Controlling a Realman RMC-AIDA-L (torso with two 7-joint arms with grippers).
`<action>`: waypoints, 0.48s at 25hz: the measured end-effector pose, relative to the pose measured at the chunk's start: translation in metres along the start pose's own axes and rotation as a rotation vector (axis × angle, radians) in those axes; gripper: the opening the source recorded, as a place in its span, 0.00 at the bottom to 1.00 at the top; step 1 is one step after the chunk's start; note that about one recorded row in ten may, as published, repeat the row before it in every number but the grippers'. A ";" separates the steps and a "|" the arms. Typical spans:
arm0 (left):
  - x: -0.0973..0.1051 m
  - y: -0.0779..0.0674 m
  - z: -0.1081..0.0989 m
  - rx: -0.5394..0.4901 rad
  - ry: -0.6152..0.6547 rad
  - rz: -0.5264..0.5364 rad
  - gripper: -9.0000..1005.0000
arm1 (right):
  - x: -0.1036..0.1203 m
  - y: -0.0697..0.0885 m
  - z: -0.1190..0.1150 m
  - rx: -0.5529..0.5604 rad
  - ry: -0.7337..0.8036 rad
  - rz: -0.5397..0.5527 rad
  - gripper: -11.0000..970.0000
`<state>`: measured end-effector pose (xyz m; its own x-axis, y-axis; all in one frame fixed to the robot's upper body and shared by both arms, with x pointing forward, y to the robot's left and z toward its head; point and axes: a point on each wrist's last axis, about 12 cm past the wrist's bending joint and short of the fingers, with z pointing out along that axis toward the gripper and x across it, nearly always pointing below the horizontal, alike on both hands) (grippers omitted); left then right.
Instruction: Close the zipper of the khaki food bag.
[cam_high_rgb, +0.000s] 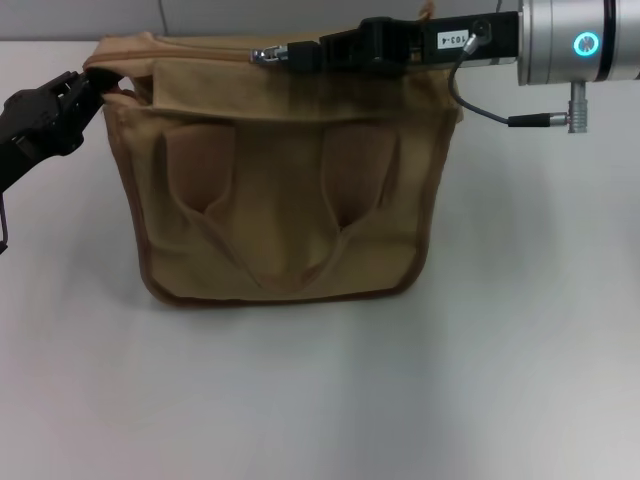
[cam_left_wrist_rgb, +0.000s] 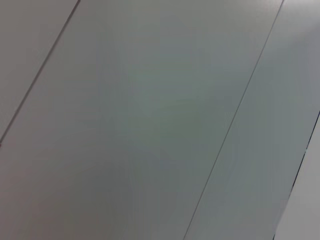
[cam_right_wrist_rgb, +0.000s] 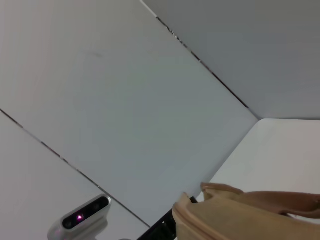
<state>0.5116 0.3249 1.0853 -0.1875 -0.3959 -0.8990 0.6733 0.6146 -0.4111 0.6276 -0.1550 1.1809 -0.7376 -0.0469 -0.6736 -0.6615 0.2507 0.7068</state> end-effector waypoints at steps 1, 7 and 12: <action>0.000 0.000 0.000 -0.002 0.000 -0.001 0.03 | 0.000 -0.001 -0.003 0.004 -0.005 0.006 0.02; 0.000 0.001 0.000 -0.005 0.001 -0.002 0.03 | 0.002 -0.002 -0.007 0.001 -0.010 0.015 0.02; 0.000 0.001 0.000 -0.007 0.002 -0.002 0.03 | 0.002 -0.003 -0.012 0.004 -0.014 0.019 0.02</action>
<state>0.5120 0.3255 1.0848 -0.1896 -0.3958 -0.8985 0.6679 0.6188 -0.4135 0.6266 -0.1679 1.1801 -0.7480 -0.0290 -0.6630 -0.6469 0.2551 0.7186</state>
